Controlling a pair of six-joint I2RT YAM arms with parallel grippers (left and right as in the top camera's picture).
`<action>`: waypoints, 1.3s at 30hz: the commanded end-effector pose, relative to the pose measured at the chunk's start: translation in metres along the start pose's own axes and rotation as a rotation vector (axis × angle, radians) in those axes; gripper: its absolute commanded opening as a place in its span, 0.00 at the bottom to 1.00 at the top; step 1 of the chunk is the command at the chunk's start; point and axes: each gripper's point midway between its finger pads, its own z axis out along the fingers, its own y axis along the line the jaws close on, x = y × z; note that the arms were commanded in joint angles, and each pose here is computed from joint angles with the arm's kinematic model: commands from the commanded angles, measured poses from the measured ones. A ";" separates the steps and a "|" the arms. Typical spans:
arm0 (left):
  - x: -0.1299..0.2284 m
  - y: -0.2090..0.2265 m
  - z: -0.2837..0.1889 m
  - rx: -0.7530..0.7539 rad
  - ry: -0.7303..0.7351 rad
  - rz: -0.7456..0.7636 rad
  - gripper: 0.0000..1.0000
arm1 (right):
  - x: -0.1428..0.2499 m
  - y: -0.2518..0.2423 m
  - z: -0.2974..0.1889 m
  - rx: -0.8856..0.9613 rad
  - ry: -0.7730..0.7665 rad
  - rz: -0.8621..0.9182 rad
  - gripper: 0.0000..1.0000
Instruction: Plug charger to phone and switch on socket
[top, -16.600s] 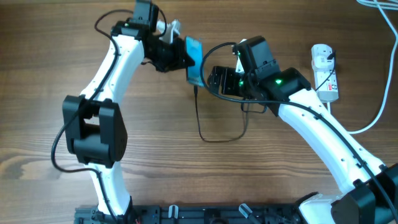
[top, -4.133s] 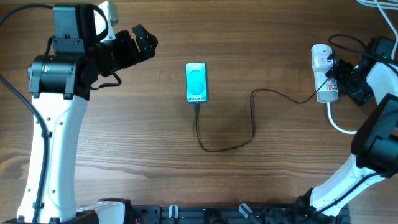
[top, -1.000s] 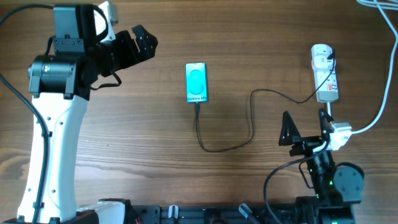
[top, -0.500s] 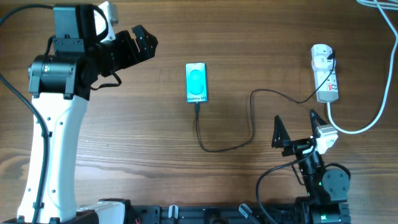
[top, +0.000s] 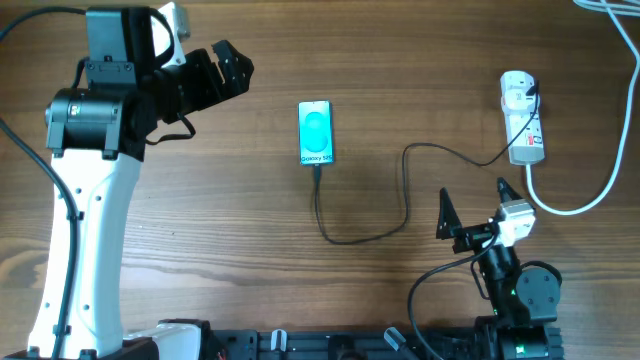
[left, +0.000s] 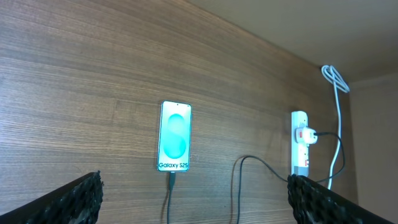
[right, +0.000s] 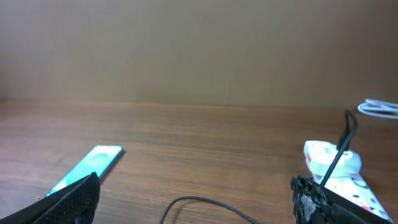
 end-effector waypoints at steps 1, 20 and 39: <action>-0.002 0.004 0.002 -0.011 -0.003 -0.002 1.00 | 0.004 -0.002 0.001 0.012 0.018 -0.036 1.00; -0.002 0.004 0.002 -0.011 -0.003 -0.002 1.00 | -0.003 0.000 -0.001 0.005 -0.016 -0.019 1.00; -0.002 0.004 0.002 -0.011 -0.003 -0.002 1.00 | -0.003 0.000 -0.001 0.005 -0.016 -0.019 1.00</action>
